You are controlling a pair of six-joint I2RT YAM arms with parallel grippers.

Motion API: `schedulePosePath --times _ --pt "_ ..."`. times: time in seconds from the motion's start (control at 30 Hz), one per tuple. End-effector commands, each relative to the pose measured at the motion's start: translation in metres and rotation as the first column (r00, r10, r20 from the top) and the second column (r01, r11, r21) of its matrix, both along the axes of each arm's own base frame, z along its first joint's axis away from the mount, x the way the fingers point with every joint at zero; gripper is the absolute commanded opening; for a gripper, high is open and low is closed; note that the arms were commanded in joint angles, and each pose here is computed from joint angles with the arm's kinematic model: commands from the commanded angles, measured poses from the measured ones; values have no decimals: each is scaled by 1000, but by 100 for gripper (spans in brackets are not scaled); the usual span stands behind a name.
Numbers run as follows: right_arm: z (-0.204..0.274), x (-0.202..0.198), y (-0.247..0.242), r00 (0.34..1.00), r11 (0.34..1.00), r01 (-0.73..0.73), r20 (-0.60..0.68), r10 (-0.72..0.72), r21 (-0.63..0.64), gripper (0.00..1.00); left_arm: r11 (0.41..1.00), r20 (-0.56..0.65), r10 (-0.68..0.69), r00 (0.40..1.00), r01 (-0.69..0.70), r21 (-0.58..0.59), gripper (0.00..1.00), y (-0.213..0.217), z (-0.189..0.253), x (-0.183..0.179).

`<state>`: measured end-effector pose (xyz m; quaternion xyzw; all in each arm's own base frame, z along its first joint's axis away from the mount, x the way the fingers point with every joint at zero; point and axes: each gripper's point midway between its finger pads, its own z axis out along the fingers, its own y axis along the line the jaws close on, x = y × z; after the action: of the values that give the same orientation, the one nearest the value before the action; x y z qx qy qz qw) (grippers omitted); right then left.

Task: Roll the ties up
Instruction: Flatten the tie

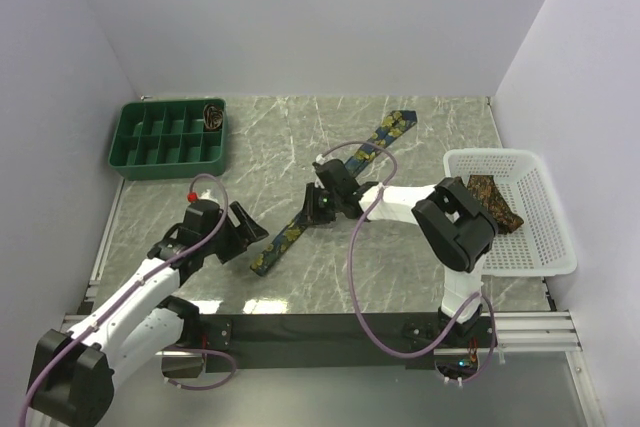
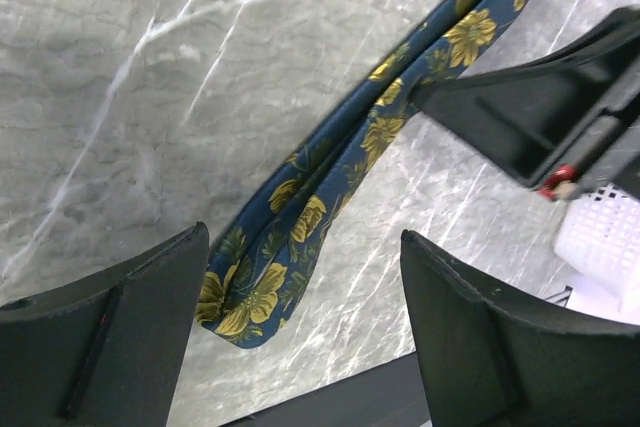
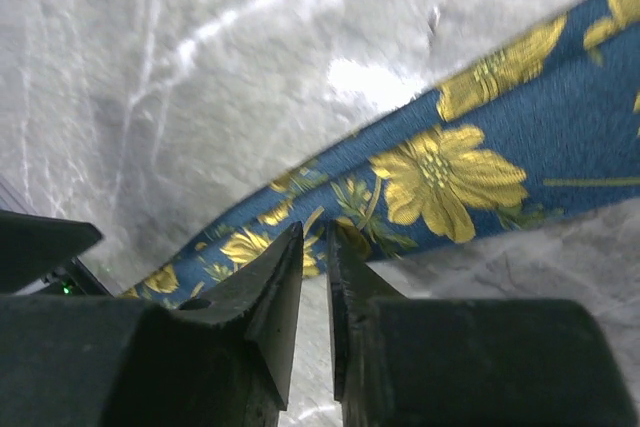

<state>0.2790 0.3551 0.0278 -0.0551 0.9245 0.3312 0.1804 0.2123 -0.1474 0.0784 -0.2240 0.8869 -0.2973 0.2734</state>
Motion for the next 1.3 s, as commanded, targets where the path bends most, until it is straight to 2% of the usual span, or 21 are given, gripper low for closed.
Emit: schedulePosePath --times 0.0,0.1,0.17,0.27,0.43,0.57,0.73,0.8,0.83,0.87,1.03,1.27 --pt "50 26 16 988 997 9 150 -21 78 24 1000 31 -16 999 16 2 84 -1 4 6" --pt "81 28 15 975 994 -18 224 -7 108 32 999 12 -12 1000 13 -29 84 -4 -3 -1" --pt "105 32 12 958 992 -33 287 -4 123 35 999 0 -11 1000 11 -45 84 -4 -6 -5" --pt "123 51 -10 931 995 32 359 -64 93 39 998 -21 -6 1000 5 -55 84 -3 -11 -14" --pt "130 115 -91 875 959 280 403 -269 32 41 998 -30 13 999 -15 -69 84 0 -14 -23" --pt "132 166 -154 791 878 478 427 -438 15 42 997 -40 3 999 -6 -72 84 -2 -15 -24" --pt "111 214 -206 715 779 625 364 -596 48 42 997 -74 -34 997 28 -70 81 -7 -22 -28" --pt "113 230 -215 698 762 644 357 -621 65 42 997 -77 -38 996 33 -64 78 -7 -24 -27" --pt "96 237 -218 701 755 654 339 -627 44 42 998 -79 -37 996 32 -62 77 -7 -24 -27" --pt "105 252 -225 679 740 670 348 -646 68 42 998 -90 -41 995 36 -54 76 -7 -27 -27" --pt "74 281 -229 697 739 670 289 -656 63 42 998 -113 -52 992 47 -47 65 -9 -35 -26" --pt "27 295 -229 708 726 687 195 -679 37 42 997 -133 -70 989 66 -31 51 -12 -42 -23"
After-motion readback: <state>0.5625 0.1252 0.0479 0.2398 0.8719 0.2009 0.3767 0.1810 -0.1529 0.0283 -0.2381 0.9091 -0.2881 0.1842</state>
